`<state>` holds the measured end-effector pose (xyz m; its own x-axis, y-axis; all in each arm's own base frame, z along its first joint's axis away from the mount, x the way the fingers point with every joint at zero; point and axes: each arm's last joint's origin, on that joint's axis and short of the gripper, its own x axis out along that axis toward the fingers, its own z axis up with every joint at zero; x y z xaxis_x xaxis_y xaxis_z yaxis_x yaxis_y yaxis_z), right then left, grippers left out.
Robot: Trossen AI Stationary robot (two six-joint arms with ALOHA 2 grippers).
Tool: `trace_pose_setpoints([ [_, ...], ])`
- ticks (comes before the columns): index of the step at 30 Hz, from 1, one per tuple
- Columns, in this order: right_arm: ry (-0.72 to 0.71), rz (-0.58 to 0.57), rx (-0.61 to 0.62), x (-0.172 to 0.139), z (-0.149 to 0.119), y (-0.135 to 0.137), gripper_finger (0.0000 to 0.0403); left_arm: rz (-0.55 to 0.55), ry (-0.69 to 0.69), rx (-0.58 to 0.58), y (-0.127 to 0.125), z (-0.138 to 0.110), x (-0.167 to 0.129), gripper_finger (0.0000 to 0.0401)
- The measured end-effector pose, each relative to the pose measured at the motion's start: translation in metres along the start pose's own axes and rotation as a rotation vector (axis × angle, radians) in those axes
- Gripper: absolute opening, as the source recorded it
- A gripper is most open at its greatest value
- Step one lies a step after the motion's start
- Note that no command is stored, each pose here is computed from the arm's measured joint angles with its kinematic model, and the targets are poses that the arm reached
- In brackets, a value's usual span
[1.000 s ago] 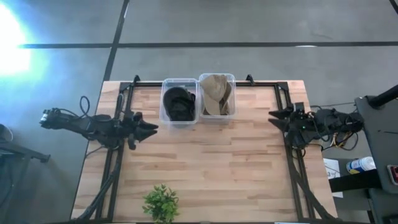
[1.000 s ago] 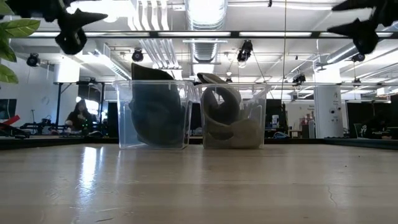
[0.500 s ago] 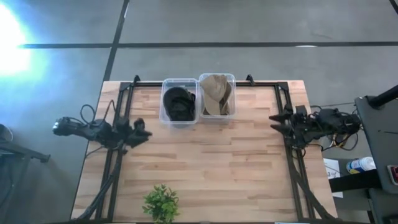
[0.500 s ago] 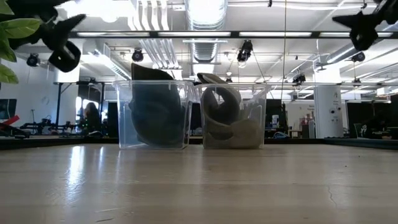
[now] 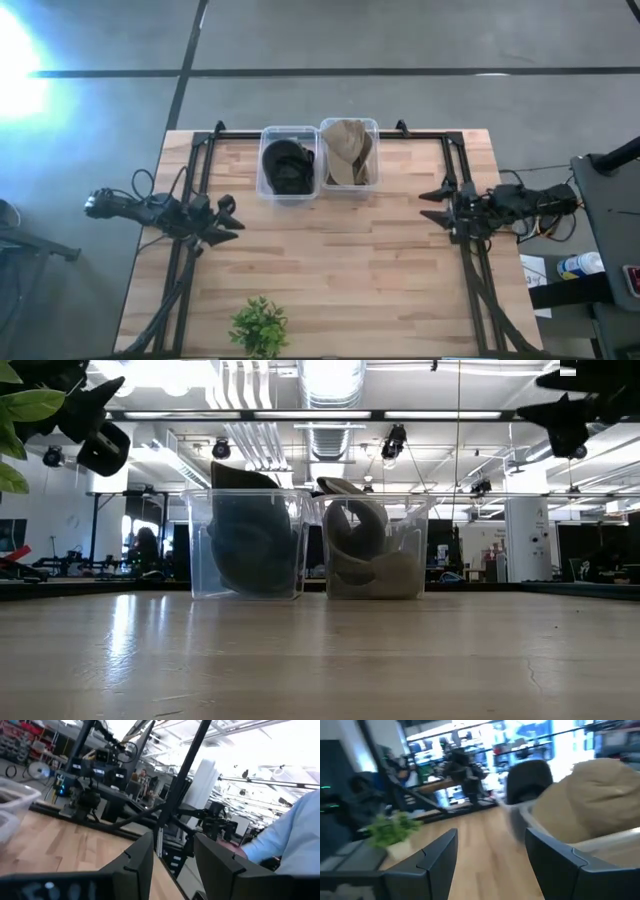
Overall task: Pick & Place hat
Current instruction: Return to Home Position
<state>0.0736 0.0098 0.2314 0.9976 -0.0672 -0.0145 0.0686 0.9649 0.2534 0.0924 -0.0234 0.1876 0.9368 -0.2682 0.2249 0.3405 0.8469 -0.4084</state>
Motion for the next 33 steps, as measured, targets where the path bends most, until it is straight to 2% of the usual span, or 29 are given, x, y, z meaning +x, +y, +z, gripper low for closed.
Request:
trace_pose_setpoints([
  [4, 0.028, -0.074, -0.064, 0.009, -0.016, -0.003, 0.0226, 0.002, 0.006, -0.040, 0.000, -0.001, 0.000, 0.0135],
  [14, 0.180, -0.113, -0.129, 0.021, -0.063, -0.012, 0.0226, 0.003, 0.008, -0.045, 0.000, -0.001, 0.000, 0.0135],
  [17, 0.195, -0.117, -0.136, 0.022, -0.065, -0.012, 0.0226, 0.019, -0.009, -0.035, 0.002, 0.001, -0.001, 0.0135],
  [21, 0.193, -0.116, -0.135, 0.022, -0.062, -0.011, 0.0226, 0.099, -0.019, 0.051, 0.012, 0.003, -0.002, 0.0135],
  [24, 0.194, -0.117, -0.135, 0.022, -0.062, -0.011, 0.0226, 0.207, 0.023, 0.244, 0.024, 0.002, -0.005, 0.0135],
  [27, 0.195, -0.117, -0.134, 0.022, -0.062, -0.011, 0.0226, 0.304, 0.059, 0.376, 0.033, 0.002, -0.008, 0.0135],
  [29, 0.196, -0.118, -0.134, 0.022, -0.062, -0.011, 0.0226, 0.324, 0.076, 0.403, 0.036, 0.001, -0.009, 0.0135],
  [33, 0.199, -0.118, -0.135, 0.023, -0.063, -0.011, 0.0226, 0.316, 0.107, 0.367, 0.037, -0.002, -0.009, 0.0135],
])
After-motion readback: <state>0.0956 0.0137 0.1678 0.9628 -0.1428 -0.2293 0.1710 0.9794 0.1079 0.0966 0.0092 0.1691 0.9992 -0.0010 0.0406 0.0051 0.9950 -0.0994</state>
